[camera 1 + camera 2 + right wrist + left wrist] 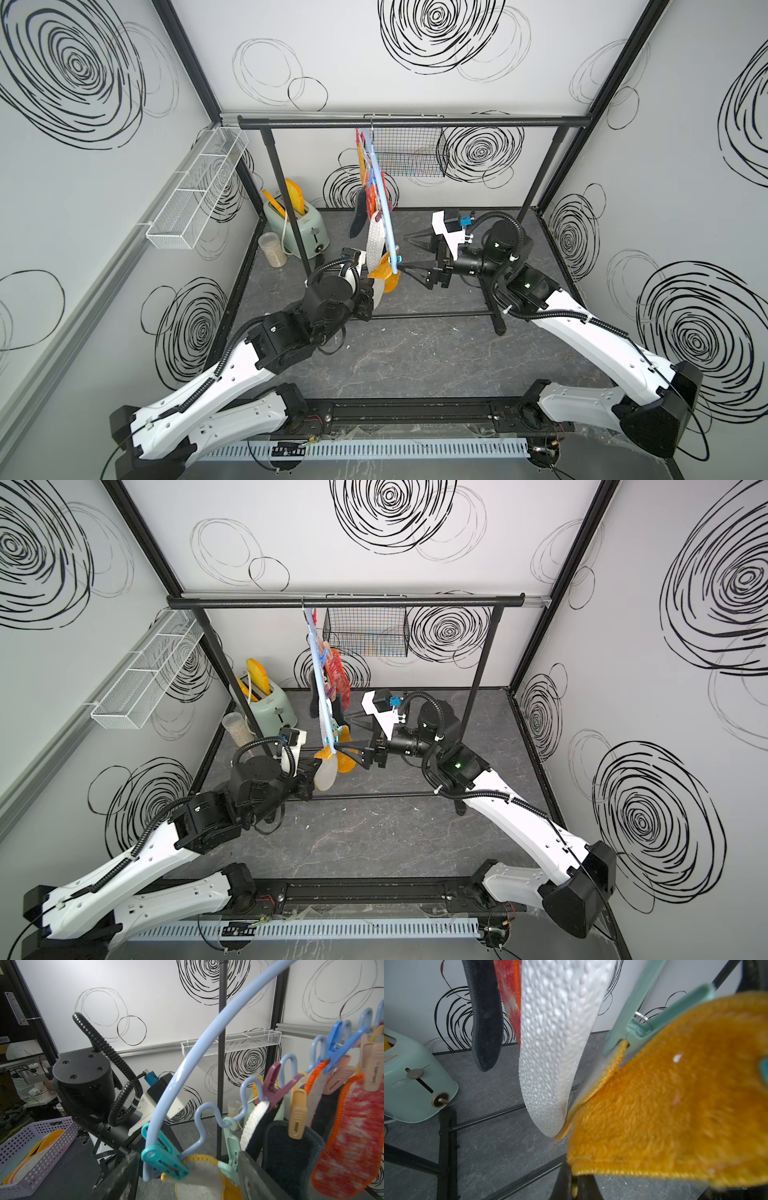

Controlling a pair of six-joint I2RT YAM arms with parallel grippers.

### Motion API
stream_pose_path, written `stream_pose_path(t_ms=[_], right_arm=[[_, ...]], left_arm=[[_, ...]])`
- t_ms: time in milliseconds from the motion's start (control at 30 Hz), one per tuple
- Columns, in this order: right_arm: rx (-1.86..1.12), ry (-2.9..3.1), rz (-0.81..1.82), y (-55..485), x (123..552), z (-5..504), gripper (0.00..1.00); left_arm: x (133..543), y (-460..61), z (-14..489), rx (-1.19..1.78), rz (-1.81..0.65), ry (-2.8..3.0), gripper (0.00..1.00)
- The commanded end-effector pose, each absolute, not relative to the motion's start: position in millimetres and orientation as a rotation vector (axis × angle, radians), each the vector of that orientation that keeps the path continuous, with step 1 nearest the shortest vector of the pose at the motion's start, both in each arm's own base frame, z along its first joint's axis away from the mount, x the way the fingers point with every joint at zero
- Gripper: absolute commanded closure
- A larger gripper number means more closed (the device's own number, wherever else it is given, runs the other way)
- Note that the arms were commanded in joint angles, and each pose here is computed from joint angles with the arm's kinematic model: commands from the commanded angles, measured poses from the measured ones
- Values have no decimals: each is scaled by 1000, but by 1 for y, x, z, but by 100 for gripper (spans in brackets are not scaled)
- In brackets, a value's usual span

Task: Take the shoe insoles off the hanger
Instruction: Open the clamp at the hanger.

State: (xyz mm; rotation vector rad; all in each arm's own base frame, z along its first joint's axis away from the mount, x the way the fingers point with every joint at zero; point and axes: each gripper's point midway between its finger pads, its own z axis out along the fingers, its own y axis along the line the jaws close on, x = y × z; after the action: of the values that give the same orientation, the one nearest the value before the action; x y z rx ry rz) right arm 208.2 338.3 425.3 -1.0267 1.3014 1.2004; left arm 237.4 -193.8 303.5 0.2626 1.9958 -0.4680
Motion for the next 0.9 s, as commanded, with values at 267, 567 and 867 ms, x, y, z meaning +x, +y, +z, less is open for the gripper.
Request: stream_pose_path(t_ms=[267, 567, 867], right_arm=[[-1037, 1231, 1170, 343, 220, 446, 23], [-1082, 1152, 1210, 333, 229, 457, 24], [-1195, 1086, 1261, 333, 219, 451, 24]], left_arm=[[239, -190, 313, 249, -486, 1956, 92], [235, -186, 324, 265, -496, 1937, 92], [232, -184, 332, 282, -528, 1918, 91]])
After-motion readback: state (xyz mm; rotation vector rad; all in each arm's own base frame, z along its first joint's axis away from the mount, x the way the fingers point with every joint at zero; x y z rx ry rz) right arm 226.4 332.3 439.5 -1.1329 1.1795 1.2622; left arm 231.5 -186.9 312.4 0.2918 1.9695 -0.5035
